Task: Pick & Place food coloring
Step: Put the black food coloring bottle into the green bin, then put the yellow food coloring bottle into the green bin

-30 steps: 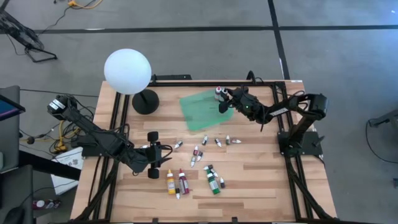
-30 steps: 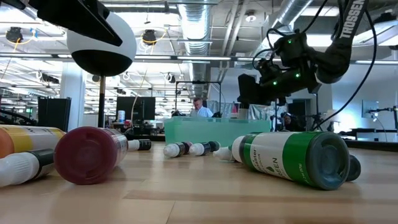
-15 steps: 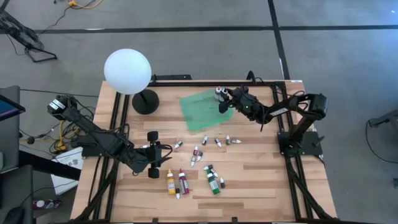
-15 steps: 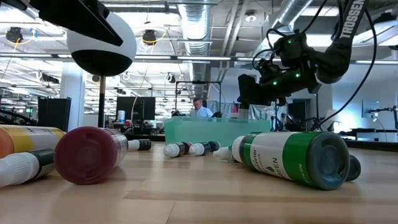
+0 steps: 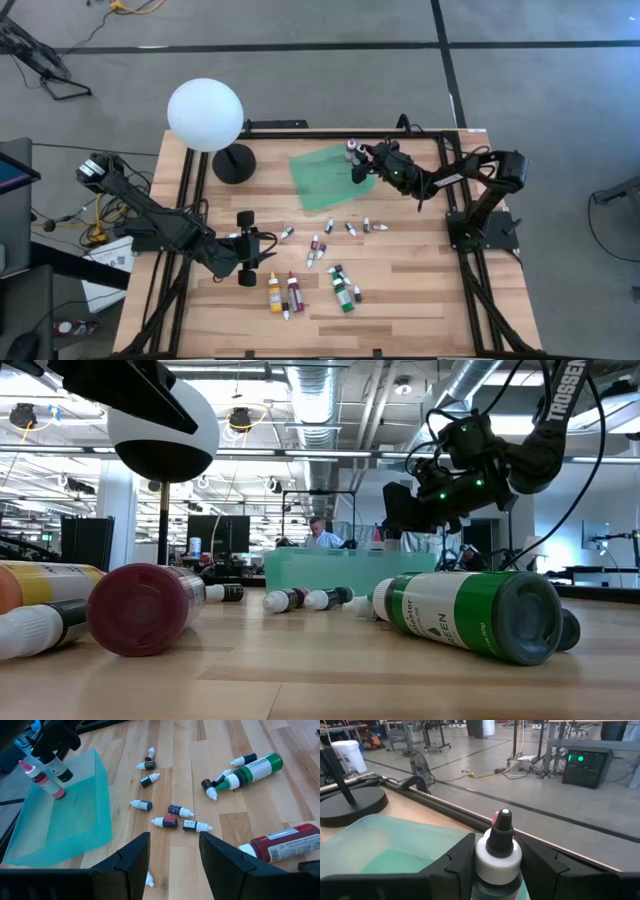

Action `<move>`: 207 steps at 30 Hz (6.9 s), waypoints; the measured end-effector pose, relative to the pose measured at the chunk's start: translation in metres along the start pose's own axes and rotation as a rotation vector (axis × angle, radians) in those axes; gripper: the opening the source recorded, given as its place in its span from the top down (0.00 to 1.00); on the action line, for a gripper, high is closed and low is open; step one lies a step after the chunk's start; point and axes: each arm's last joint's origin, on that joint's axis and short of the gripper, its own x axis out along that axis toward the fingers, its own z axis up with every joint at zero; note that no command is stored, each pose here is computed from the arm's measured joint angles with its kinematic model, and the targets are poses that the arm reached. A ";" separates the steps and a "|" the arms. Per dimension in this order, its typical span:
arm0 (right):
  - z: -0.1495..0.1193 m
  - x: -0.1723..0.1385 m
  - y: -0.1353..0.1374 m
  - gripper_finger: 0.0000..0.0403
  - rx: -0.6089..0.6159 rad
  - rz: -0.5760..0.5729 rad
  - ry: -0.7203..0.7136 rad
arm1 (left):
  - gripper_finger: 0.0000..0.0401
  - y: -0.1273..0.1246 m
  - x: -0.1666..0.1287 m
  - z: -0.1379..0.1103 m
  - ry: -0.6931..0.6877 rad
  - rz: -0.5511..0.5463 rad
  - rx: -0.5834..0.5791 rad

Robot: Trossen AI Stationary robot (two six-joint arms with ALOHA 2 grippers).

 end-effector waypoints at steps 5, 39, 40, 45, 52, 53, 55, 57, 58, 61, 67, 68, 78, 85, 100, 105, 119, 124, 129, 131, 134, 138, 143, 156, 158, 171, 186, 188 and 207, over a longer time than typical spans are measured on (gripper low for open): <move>0.000 -0.001 0.002 0.68 -0.038 0.005 0.002 | 0.59 0.000 0.000 0.000 0.000 0.000 0.000; -0.017 0.021 0.010 0.67 -0.070 -0.027 0.050 | 0.59 -0.001 0.000 0.001 -0.002 -0.020 -0.011; -0.017 0.022 0.011 0.67 -0.072 -0.027 0.052 | 0.59 -0.001 0.000 0.001 -0.002 -0.020 -0.011; -0.016 0.023 0.011 0.68 -0.079 -0.028 0.050 | 0.59 -0.001 0.000 0.001 -0.001 -0.020 -0.006; -0.019 0.024 0.007 0.66 -0.088 -0.044 0.075 | 0.59 0.000 0.000 0.000 0.004 -0.018 0.005; -0.019 0.024 0.006 0.66 -0.088 -0.047 0.077 | 0.59 0.000 0.000 0.000 0.004 -0.017 0.007; -0.019 0.024 0.006 0.65 -0.090 -0.049 0.081 | 0.59 0.000 0.000 0.000 0.004 -0.017 0.007; -0.019 0.024 0.006 0.64 -0.092 -0.047 0.084 | 0.59 0.000 0.000 0.000 0.004 -0.017 0.007; -0.019 0.024 0.006 0.64 -0.092 -0.047 0.083 | 0.59 0.000 0.000 0.000 0.004 -0.017 0.008; -0.019 0.024 0.006 0.63 -0.091 -0.041 0.084 | 0.59 0.000 0.000 0.000 0.004 -0.017 0.008; -0.019 0.024 0.006 0.58 -0.091 -0.041 0.084 | 0.59 0.000 0.000 0.000 0.003 -0.016 0.007; -0.019 0.024 0.006 0.57 -0.091 -0.041 0.084 | 0.59 0.000 0.000 0.000 0.003 -0.016 0.007; -0.011 0.020 0.010 0.43 -0.117 -0.022 0.051 | 0.59 0.000 0.000 0.000 0.003 -0.013 0.008; 0.017 0.005 0.014 0.42 -0.136 0.002 0.004 | 0.59 0.000 0.000 0.000 0.003 -0.015 0.008; 0.088 -0.104 0.039 0.43 -0.169 0.273 -0.047 | 0.59 0.000 0.000 0.000 0.004 -0.018 0.008; 0.074 -0.130 0.058 0.43 -0.120 0.462 0.096 | 0.59 0.000 0.000 0.000 0.004 -0.017 0.008; 0.023 -0.183 0.121 0.43 -0.270 0.771 0.250 | 0.59 -0.028 0.020 0.005 -0.023 -0.342 -0.012; 0.020 -0.185 0.122 0.43 -0.286 0.781 0.252 | 0.59 -0.040 0.037 -0.009 0.117 -0.372 -0.188; 0.020 -0.185 0.123 0.43 -0.329 0.789 0.233 | 0.59 -0.048 0.046 -0.017 0.244 -0.421 -0.370; 0.020 -0.185 0.123 0.43 -0.338 0.790 0.234 | 0.59 -0.050 0.046 -0.015 0.280 -0.442 -0.430; 0.019 -0.185 0.123 0.43 -0.344 0.788 0.238 | 0.59 -0.051 0.043 -0.008 0.310 -0.447 -0.497; 0.018 -0.185 0.122 0.43 -0.357 0.784 0.252 | 0.59 -0.053 0.041 0.002 0.273 -0.442 -0.542; 0.017 -0.187 0.122 0.43 -0.365 0.795 0.257 | 0.59 -0.066 0.044 0.004 0.213 -0.483 -0.517; 0.016 -0.192 0.125 0.43 -0.365 0.818 0.249 | 0.59 -0.098 0.082 -0.028 0.358 -0.605 -0.471; 0.016 -0.192 0.125 0.43 -0.364 0.818 0.247 | 0.59 -0.098 0.082 -0.029 0.370 -0.610 -0.478; 0.017 -0.192 0.125 0.43 -0.359 0.817 0.242 | 0.59 -0.105 0.076 -0.032 0.462 -0.696 -0.521; 0.017 -0.192 0.125 0.43 -0.360 0.816 0.242 | 0.59 -0.106 0.070 -0.038 0.639 -0.647 -0.557; 0.017 -0.192 0.125 0.43 -0.359 0.816 0.242 | 0.59 -0.107 0.069 -0.029 0.623 -0.648 -0.526; 0.017 -0.192 0.125 0.43 -0.358 0.816 0.242 | 0.64 -0.062 0.056 0.035 0.724 -0.189 -0.150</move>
